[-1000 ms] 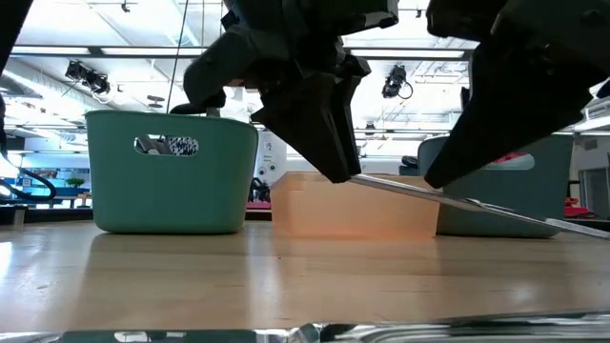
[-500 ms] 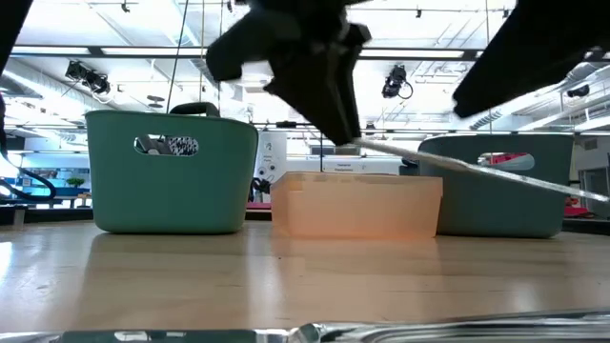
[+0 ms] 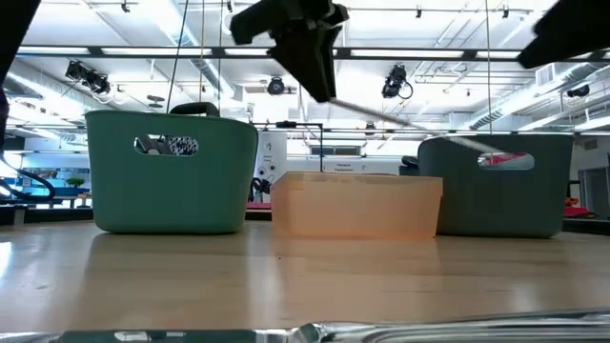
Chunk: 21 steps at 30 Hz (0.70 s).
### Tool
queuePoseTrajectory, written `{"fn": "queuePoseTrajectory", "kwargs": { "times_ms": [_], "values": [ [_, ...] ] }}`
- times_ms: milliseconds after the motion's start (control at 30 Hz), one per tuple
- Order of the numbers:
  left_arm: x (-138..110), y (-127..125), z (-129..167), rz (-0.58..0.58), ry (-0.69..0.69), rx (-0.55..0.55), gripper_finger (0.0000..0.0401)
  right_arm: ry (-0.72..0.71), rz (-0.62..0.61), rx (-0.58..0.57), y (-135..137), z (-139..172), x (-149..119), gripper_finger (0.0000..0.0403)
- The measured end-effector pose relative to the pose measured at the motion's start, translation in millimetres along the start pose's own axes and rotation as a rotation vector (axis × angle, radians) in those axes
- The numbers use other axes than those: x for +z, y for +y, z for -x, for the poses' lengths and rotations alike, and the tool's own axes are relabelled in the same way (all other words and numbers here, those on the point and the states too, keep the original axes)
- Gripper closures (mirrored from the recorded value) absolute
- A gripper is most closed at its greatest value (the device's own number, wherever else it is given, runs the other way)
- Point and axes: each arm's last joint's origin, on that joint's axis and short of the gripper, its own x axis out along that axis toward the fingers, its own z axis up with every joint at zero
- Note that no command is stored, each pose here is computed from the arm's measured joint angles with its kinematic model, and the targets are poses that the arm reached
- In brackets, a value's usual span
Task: Pick & Place Kitchen Items
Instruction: Put the silver table knife into the orange bin
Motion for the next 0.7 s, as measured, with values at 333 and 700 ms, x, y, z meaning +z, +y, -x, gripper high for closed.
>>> {"fn": "queuePoseTrajectory", "kwargs": {
  "times_ms": [333,700],
  "values": [
    [-53.9,81.5,15.8,0.105,0.110,0.044,0.0317,0.049,-0.044,0.096,4.4,-3.6,-55.3,0.0382],
    [-107.9,139.4,-7.9,0.067,0.249,-0.050,0.0317,0.148,-0.156,0.184,-13.5,-35.5,-83.9,0.0396]
  ]
}}
